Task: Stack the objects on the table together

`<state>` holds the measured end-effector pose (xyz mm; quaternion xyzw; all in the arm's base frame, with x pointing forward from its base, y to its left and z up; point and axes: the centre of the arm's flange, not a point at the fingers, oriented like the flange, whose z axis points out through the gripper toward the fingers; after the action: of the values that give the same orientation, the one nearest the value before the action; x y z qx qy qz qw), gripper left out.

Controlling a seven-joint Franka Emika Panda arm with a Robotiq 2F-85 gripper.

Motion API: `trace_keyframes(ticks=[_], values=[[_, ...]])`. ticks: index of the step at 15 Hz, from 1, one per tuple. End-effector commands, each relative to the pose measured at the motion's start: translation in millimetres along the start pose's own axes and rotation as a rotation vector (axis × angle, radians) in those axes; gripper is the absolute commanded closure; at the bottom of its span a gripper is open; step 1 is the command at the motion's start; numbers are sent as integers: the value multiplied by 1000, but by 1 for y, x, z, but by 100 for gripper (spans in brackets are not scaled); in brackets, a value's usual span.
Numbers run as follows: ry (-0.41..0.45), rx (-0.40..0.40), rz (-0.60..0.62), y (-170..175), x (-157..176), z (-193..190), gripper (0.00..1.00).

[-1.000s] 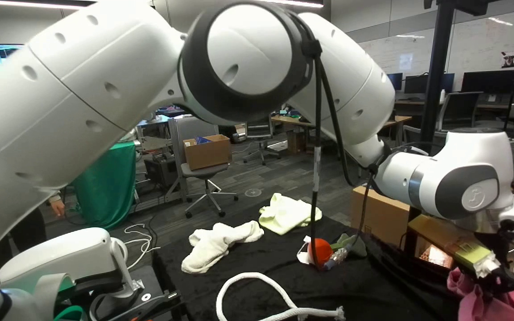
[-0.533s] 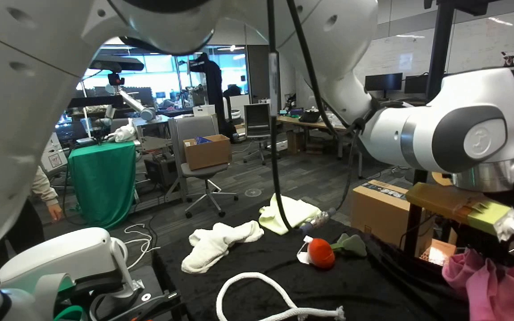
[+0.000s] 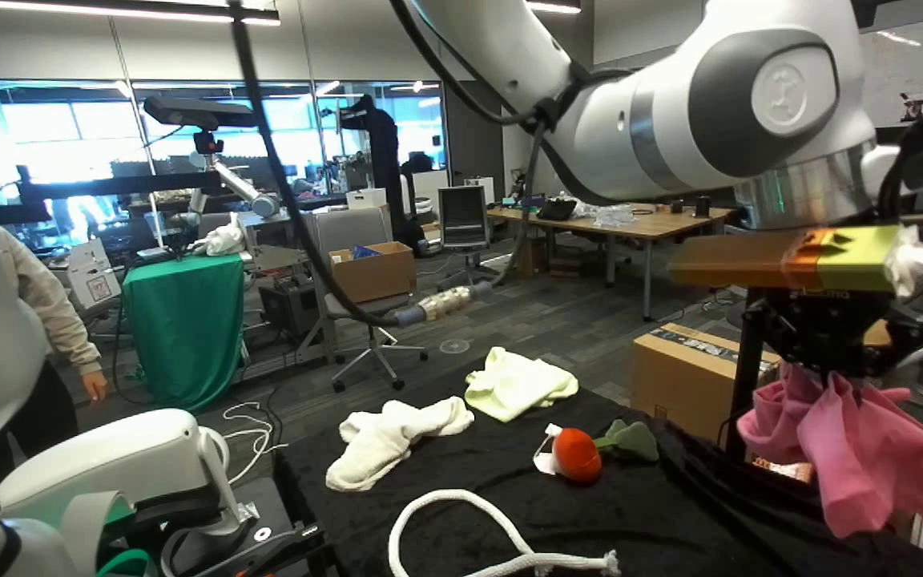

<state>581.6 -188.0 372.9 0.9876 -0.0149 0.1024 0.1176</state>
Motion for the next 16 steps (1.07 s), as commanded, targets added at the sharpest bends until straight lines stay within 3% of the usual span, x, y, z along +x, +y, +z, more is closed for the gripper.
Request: trace_keyframes(ticks=[1,7,11,16], values=[[10,29,-199,-15,-44,-63,95],[-35,42,-520,-64,-80,-116,95],[-77,76,-684,-123,-91,-122,95],[-178,87,-791,-193,-105,-112,95]])
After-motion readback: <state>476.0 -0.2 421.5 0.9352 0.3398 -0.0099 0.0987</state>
